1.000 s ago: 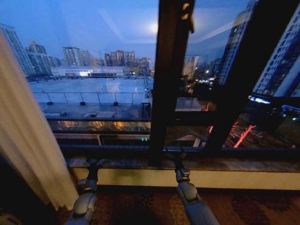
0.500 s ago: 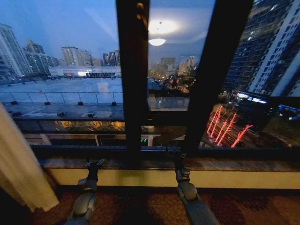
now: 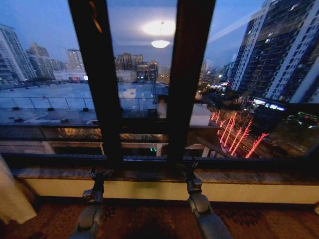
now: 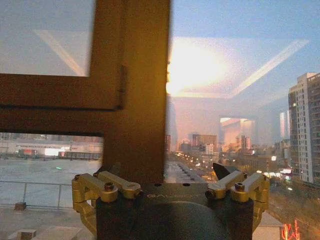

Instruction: Open the curtains by pulling them apart, changing their state from closed to fully open.

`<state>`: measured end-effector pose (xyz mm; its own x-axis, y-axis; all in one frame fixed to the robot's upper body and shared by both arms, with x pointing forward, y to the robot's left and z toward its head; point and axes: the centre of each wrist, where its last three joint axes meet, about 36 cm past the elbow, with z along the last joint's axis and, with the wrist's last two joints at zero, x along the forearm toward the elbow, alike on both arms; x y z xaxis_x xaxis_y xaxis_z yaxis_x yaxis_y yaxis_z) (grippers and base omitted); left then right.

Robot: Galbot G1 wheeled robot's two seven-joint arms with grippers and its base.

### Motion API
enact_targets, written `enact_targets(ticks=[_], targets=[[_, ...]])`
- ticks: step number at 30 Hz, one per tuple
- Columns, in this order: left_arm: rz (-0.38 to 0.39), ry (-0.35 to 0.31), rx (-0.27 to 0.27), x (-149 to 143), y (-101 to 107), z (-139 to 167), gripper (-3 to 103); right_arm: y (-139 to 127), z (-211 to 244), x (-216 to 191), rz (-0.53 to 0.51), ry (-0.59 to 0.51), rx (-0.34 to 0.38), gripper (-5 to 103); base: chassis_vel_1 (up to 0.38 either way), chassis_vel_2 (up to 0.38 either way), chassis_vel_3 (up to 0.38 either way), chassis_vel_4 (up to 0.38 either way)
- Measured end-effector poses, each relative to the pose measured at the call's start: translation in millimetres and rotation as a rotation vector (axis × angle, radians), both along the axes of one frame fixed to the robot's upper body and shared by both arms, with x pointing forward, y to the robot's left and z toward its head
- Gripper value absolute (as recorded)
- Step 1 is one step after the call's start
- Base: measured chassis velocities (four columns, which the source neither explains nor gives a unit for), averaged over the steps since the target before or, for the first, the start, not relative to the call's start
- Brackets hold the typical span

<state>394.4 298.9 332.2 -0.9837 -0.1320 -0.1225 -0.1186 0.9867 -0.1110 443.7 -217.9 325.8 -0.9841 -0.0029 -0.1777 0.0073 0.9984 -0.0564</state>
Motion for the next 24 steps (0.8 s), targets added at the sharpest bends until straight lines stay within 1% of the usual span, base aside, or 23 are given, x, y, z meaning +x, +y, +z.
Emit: enact_targets(ticks=[3, 5, 9, 14, 24], targets=[[0.000, 0.000, 0.000, 0.0, -0.1, 0.0, 100, -0.4, 0.0, 0.0, -0.001, 0.000, -0.001, 100, -0.178, -0.182, 0.195, 0.212], [0.000, 0.000, 0.000, 0.0, 0.0, 0.0, 100, -0.4, 0.1, 0.0, -0.001, 0.000, -0.001, 100, -0.042, -0.091, 0.102, 0.052], [0.001, 0.000, 0.000, 0.0, 0.2, 0.1, 100, 0.4, -0.1, -0.1, 0.001, 0.000, 0.001, 100, -0.002, -0.030, 0.000, 0.004], [0.002, 0.000, 0.001, 0.1, 0.5, 0.2, 100, 0.5, 0.0, -0.1, 0.001, 0.000, 0.001, 100, 0.045, 0.059, -0.053, -0.049], [0.001, 0.000, 0.000, 0.0, 0.2, 0.1, 100, 0.2, 0.0, 0.0, 0.000, 0.000, 0.000, 100, 0.012, -0.024, -0.014, 0.022]])
